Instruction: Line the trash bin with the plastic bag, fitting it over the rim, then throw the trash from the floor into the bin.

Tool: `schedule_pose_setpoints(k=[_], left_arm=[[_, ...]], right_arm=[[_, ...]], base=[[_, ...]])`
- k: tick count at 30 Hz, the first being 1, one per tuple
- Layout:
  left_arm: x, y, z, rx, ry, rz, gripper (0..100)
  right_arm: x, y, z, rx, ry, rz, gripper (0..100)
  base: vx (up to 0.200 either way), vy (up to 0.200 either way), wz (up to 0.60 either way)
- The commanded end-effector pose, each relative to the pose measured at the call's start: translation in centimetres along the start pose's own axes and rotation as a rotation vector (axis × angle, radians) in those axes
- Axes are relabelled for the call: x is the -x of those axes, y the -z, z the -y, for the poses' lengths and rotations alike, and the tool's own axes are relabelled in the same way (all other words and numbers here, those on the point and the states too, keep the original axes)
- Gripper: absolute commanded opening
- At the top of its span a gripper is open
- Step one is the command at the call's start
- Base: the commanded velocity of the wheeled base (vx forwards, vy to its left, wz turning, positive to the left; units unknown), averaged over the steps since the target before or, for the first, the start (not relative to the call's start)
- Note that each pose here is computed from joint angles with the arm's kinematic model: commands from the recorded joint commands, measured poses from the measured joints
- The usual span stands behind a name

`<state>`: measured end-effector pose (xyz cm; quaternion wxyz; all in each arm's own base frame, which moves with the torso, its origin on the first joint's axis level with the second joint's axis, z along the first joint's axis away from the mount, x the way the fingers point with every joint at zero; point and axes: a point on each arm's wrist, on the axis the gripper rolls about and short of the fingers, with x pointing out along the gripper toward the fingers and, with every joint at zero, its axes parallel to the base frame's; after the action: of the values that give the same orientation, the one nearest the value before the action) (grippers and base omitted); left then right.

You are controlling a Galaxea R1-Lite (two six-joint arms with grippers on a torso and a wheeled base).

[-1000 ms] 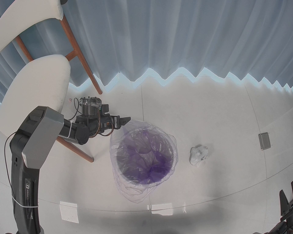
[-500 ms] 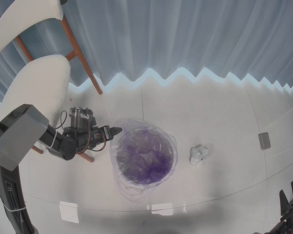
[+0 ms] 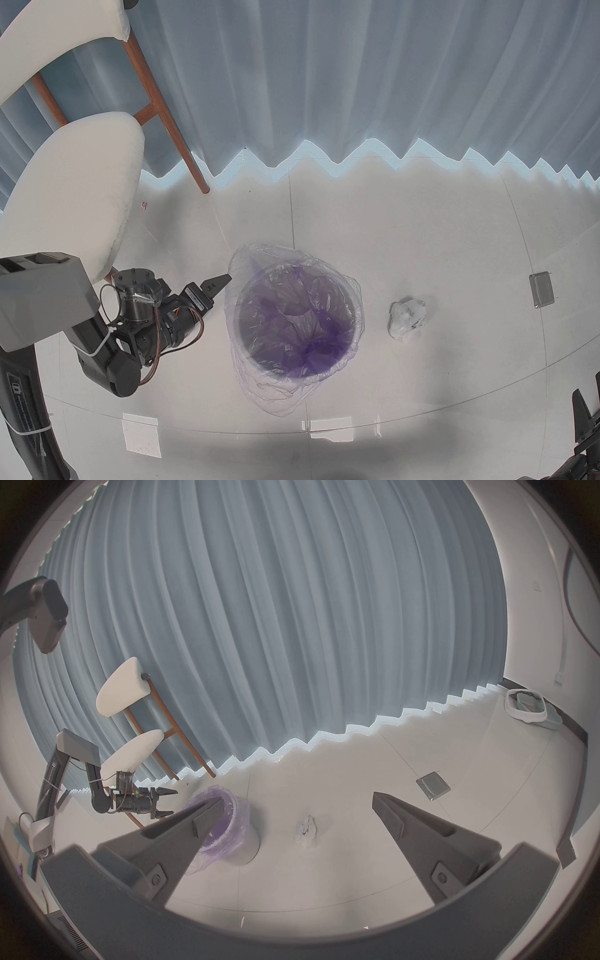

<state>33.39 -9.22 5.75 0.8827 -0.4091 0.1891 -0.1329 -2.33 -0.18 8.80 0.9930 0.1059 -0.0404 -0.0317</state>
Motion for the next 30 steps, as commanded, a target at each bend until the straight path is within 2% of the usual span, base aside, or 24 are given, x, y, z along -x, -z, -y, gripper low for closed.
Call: schedule_pose_setpoints(k=[1, 5, 10, 15, 19, 25, 26, 30], left_arm=[[0.3, 3.5, -2.9, 0.166, -0.055, -0.068, 100], [0.0, 3.6, -3.0, 0.246, -0.026, -0.036, 100], [-0.5, 4.1, -3.7, 0.261, -0.043, -0.041, 100], [-1.4, 4.0, -3.0, 0.304, -0.005, -0.031, 100], [-2.4, 3.5, -2.6, 0.305, 0.03, -0.013, 100], [-3.1, 4.3, -2.9, 0.302, 0.026, -0.024, 100], [-3.1, 4.3, -3.0, 0.302, 0.023, -0.022, 0], [-3.2, 3.9, -3.4, 0.308, 0.011, 0.003, 0]], right_arm=[[0.0, 0.4, 0.1, -0.004, 0.0, 0.001, 100], [0.0, 0.4, 0.1, -0.004, 0.0, 0.001, 100], [0.0, 0.4, 0.1, -0.004, 0.0, 0.001, 100], [0.0, 0.4, 0.1, -0.004, 0.0, 0.001, 100], [0.0, 0.4, 0.1, -0.004, 0.001, 0.0, 100], [0.0, 0.4, 0.1, -0.004, 0.0, 0.001, 100], [0.0, 0.4, 0.1, -0.004, 0.0, 0.001, 100], [0.0, 0.4, 0.1, -0.004, 0.0, 0.001, 100]], base=[[0.0, 0.0, 0.0], [0.0, 0.0, 0.0], [0.0, 0.0, 0.0], [0.0, 0.0, 0.0], [0.0, 0.0, 0.0], [0.0, 0.0, 0.0], [0.0, 0.0, 0.0], [0.0, 0.0, 0.0]])
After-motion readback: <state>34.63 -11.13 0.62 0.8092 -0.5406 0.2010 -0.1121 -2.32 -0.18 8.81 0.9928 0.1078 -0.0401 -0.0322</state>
